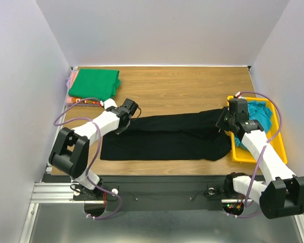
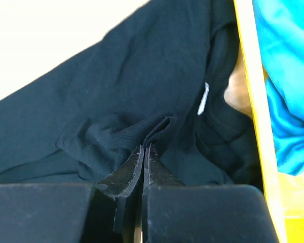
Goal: Fold and stack the t-shirts
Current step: Fold the tshirt
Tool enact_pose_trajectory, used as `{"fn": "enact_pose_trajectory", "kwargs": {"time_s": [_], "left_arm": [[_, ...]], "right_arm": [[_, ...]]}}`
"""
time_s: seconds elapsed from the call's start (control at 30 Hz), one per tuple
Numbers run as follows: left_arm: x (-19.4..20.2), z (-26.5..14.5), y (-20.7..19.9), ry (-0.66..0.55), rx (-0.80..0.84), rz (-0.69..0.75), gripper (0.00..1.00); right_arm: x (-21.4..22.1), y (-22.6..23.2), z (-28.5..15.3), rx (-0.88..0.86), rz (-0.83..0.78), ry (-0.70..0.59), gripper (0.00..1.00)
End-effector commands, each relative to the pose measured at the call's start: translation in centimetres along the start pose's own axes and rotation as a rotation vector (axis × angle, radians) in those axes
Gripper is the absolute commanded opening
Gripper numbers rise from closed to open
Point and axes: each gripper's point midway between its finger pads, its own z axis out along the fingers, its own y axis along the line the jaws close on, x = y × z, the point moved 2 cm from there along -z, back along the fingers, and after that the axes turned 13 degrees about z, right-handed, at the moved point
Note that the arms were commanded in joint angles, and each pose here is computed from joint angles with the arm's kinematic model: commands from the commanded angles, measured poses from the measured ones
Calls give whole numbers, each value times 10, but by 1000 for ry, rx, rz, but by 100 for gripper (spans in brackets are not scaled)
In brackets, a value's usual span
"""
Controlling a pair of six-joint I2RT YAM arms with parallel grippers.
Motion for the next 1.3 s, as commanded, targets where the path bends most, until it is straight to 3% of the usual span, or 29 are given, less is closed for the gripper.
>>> {"fn": "enact_pose_trajectory", "kwargs": {"time_s": [0.0, 0.23, 0.27, 0.3, 0.33, 0.37, 0.4, 0.5, 0.53, 0.6, 0.63, 0.67, 0.7, 0.77, 0.87, 1.03, 1.27], "left_arm": [[9, -10, 10, 2, 12, -38, 0], [27, -14, 17, 36, 41, -44, 0], [27, -17, 18, 28, 52, -50, 8], [30, -18, 21, 29, 53, -50, 26], [33, -17, 23, 37, 49, -44, 26], [32, -20, 23, 34, 61, -46, 39], [38, -21, 25, 46, 64, -35, 46], [40, -32, 35, 37, 76, -37, 59], [40, -36, 37, 31, 82, -43, 59], [33, -49, 44, 3, 107, -79, 66], [32, -53, 50, -6, 100, -84, 71], [26, -61, 52, -28, 130, -110, 87], [20, -66, 51, -49, 153, -128, 89], [7, -76, 45, -101, 220, -142, 99], [-4, -80, 34, -139, 276, -136, 99], [-12, -69, 5, -156, 313, -65, 98], [8, -23, -10, -82, 264, 0, 98]], "right_arm": [[4, -5, -6, 2, 6, -5, 1], [21, -22, -1, 55, 14, 36, 2], [24, -24, -2, 65, 12, 45, 2], [27, -26, -3, 68, 20, 50, 3], [27, -27, -3, 71, 19, 54, 4], [30, -29, -4, 72, 24, 59, 7], [33, -30, -5, 75, 28, 65, 16], [35, -40, -11, 111, 33, 55, 27], [34, -41, -14, 119, 34, 50, 42], [32, -44, -25, 125, 38, 34, 57], [28, -42, -30, 114, 44, 20, 72], [28, -40, -34, 101, 50, 20, 79], [25, -32, -42, 49, 54, 12, 99], [23, -20, -51, -22, 44, 19, 100], [20, -7, -59, -93, 23, 30, 100], [47, 21, -62, -305, -34, 184, 100], [105, 36, -37, -340, -111, 340, 100]]}}
